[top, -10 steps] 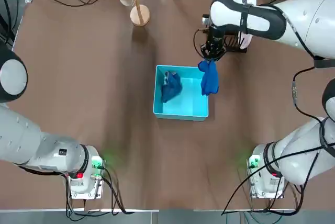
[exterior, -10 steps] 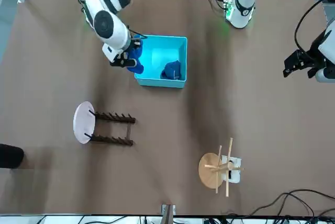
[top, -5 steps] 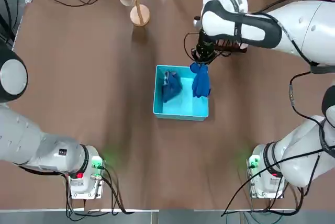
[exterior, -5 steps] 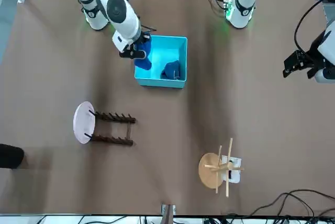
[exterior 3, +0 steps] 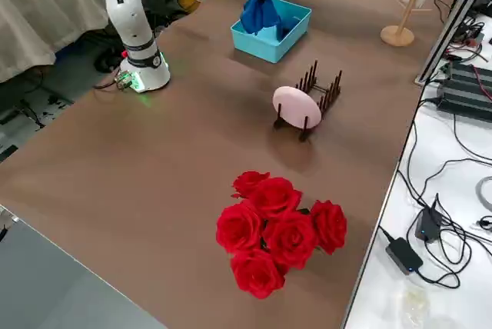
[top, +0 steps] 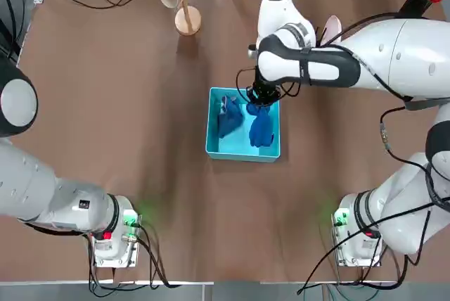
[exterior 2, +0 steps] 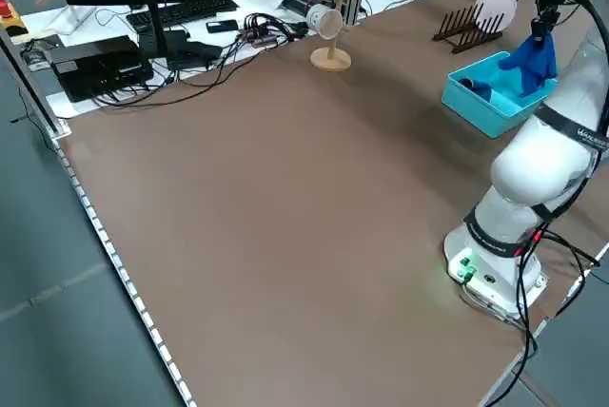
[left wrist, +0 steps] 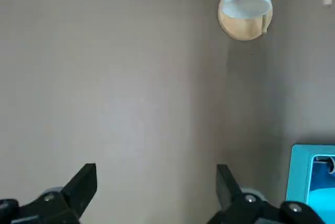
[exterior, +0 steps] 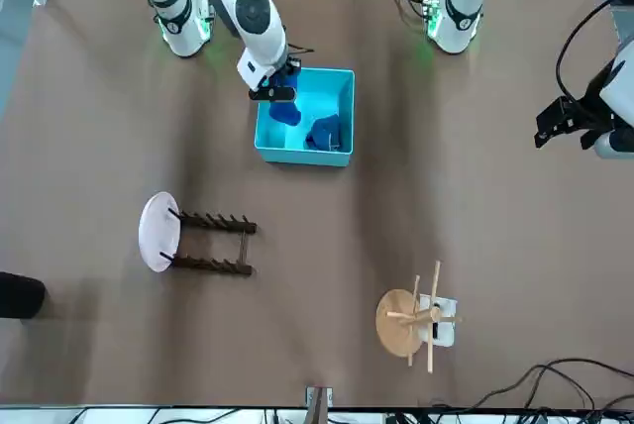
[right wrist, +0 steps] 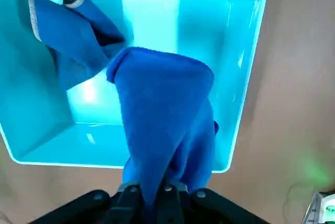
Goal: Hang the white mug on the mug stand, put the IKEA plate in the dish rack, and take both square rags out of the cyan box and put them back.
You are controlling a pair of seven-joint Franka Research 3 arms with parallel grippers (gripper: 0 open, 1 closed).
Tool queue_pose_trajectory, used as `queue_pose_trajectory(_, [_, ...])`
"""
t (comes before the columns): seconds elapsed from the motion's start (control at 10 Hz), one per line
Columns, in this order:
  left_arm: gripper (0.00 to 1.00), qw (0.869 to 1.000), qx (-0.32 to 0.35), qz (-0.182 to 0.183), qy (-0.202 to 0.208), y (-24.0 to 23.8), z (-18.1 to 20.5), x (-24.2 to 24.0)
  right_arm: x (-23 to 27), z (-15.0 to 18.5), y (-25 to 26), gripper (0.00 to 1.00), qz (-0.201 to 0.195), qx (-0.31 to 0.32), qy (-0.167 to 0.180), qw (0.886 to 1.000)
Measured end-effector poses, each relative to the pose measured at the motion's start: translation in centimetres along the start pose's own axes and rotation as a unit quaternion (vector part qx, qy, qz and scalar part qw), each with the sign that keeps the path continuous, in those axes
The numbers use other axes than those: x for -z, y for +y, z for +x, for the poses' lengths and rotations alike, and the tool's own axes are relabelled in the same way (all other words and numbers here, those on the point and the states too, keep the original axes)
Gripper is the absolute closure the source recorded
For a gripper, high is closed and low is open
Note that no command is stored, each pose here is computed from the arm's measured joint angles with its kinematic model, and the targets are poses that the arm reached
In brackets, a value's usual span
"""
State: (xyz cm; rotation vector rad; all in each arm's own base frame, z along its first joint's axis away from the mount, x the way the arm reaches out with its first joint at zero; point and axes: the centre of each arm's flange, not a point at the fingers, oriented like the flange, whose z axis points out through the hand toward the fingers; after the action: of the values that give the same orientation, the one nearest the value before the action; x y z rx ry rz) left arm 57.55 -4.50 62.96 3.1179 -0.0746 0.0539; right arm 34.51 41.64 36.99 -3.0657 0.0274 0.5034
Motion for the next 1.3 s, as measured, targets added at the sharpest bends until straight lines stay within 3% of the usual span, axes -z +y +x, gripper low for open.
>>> queue_pose_trajectory(0.4, [0.00,1.000,0.000,0.000,-0.001,0.1,0.1,-0.1,0.4,1.2,1.0,0.26,0.004,-0.014,0.002,1.000])
queue_pose_trajectory(0.5, [0.00,1.000,-0.001,0.000,-0.002,0.1,0.1,-0.2,1.2,2.8,2.5,0.09,0.011,-0.031,0.005,0.999])
queue_pose_trajectory(0.6, [0.00,1.000,-0.001,0.000,-0.002,0.1,0.1,-0.2,3.0,5.2,4.9,0.02,0.022,-0.050,0.011,0.998])
queue_pose_trajectory(0.9, [0.00,1.000,-0.001,0.000,-0.002,0.1,0.1,-0.3,14.6,13.5,19.0,0.01,0.054,-0.044,0.021,0.997])
queue_pose_trajectory(1.1, [0.00,1.000,-0.001,0.000,-0.001,0.1,0.1,-0.2,20.6,15.7,29.5,0.01,0.053,-0.020,0.037,0.998])
queue_pose_trajectory(1.3, [0.00,1.000,-0.001,0.000,-0.001,0.1,0.1,-0.1,23.7,16.6,35.2,0.01,0.027,-0.028,0.058,0.998])
